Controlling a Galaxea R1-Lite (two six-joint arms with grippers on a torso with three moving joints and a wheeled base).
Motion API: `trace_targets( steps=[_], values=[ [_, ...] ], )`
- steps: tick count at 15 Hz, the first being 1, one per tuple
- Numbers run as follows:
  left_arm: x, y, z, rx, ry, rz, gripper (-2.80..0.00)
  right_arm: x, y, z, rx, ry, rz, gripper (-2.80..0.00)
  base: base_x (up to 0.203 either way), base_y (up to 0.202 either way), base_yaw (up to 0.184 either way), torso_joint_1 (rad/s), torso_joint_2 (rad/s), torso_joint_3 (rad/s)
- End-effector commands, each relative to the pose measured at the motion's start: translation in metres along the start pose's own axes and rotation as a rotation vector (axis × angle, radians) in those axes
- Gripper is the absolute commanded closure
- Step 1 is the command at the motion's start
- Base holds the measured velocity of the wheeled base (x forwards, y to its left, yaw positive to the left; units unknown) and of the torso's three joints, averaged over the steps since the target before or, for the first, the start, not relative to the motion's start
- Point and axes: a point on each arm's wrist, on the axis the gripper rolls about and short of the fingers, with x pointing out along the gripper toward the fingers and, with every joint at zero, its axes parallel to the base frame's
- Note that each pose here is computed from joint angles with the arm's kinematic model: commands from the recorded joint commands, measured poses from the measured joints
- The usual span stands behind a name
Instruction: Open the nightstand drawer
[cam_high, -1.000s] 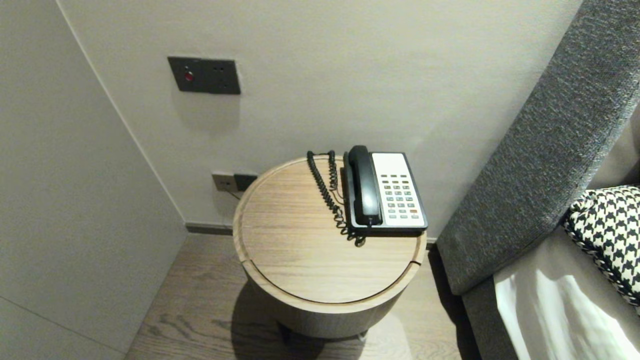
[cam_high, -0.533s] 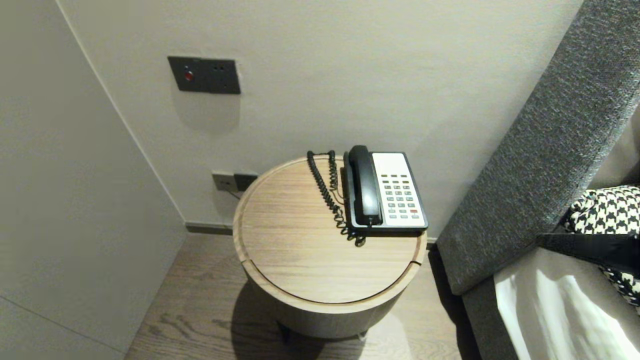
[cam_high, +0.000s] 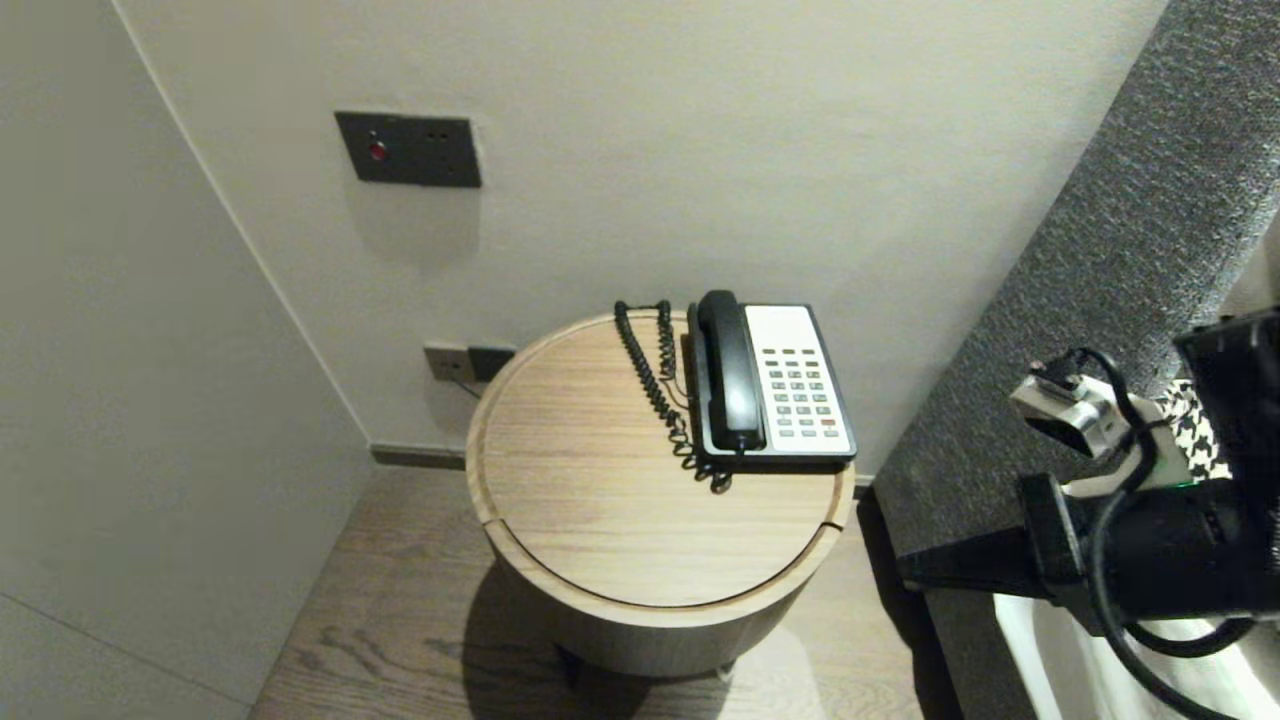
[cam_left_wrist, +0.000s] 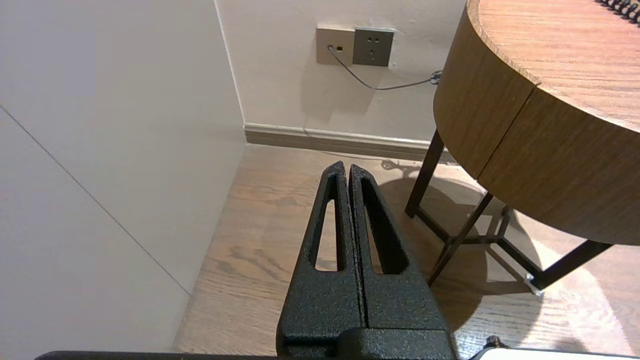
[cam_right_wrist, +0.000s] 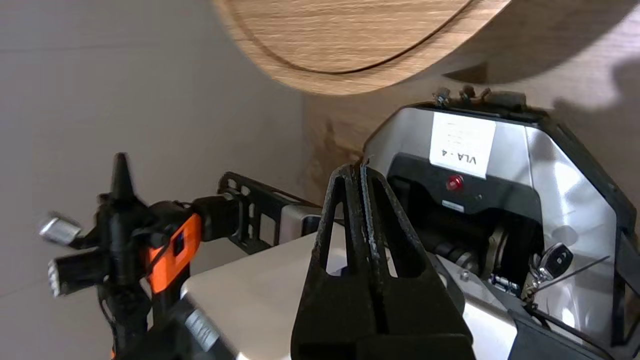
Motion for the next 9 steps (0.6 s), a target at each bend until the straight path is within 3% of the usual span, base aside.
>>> trace_targets(
  steps=[1,5,9],
  values=[
    [0.000,0.000,0.000,0.000,-0.002,0.001,0.00,0.026,-0.009,0.009,0.022,0.042,-0.022,0.00,0.000,0.000,0.000,0.000,0.00,0.000],
    [0.000,0.000,0.000,0.000,-0.001,0.001,0.00,0.054,-0.014,0.015,-0.005,0.053,-0.013,0.00,0.000,0.000,0.000,0.000,0.00,0.000],
    [0.000,0.000,0.000,0.000,-0.001,0.001,0.00,0.074,-0.018,0.021,-0.042,0.001,-0.040,0.00,0.000,0.000,0.000,0.000,0.00,0.000]
  ],
)
